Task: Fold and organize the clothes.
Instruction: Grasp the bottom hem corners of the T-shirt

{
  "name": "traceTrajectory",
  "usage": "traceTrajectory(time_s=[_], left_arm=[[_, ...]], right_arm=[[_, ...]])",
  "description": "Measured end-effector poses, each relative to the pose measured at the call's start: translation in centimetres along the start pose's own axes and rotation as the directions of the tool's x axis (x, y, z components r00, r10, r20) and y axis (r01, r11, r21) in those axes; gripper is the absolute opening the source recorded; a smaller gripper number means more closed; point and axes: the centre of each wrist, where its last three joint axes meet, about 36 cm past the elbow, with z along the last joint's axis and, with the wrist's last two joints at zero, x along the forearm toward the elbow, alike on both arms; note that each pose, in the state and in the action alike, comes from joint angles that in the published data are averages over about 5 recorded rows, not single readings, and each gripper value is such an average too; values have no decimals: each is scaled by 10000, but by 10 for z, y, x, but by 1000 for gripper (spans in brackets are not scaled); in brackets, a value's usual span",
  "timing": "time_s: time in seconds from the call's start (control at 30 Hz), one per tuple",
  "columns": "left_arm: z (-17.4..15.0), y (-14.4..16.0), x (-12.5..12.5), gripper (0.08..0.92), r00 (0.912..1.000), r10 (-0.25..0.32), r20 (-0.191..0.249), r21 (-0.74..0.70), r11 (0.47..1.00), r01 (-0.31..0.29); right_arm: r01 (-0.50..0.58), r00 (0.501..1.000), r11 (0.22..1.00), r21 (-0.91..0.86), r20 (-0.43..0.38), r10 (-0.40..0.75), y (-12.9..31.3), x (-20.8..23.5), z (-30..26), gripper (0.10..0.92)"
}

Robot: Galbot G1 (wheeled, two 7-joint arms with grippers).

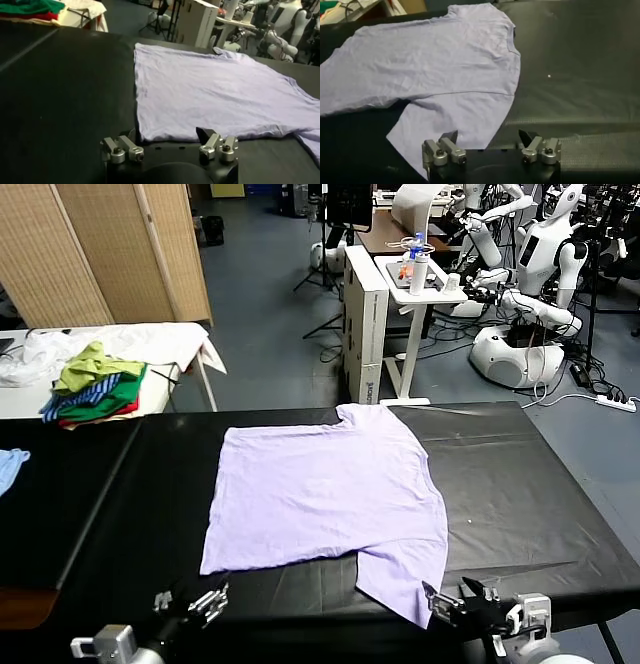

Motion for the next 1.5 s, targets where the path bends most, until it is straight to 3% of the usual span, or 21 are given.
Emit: traceTrajectory(time_s=[0.3, 0.43, 0.53, 0.63, 0.87, 0.97, 1.1, 1.5], left_arm=[[7, 10, -16, 907, 9998, -219, 44, 255, 9994, 218], [12, 14, -20, 899, 9995, -316, -33, 307, 9990, 317], [16, 15, -22, 839, 9993, -369, -68, 361, 9987, 372], [18, 15, -22, 711, 9992, -401, -84, 403, 9984, 404], [20, 13, -19, 320, 9992, -382, -132, 424, 9983, 388], [21, 13, -19, 196, 9992, -381, -130, 421, 9984, 386], [21, 12, -18, 145, 9992, -396, -111, 407, 9984, 400], [17, 4, 10, 147, 9967, -809, -104, 165, 9966, 811]], right_arm=[[-7, 9999, 10000, 47, -157, 8, 8, -2, 7, 901], [-56, 9998, 10000, 34, -209, 57, 8, -3, 9, 805], [-90, 9996, 10000, 30, -255, 91, 8, -4, 10, 734], [-97, 9995, 10000, 10, -300, 97, 8, -6, 12, 641], [-21, 9994, 10000, -13, -342, 21, 9, -6, 13, 257], [21, 9995, 10000, -8, -320, -21, 9, -5, 13, 165], [32, 9997, 10000, 34, -240, -31, 10, 0, 11, 139], [-117, 9980, 9982, 585, -620, 153, 19, 37, 11, 139]])
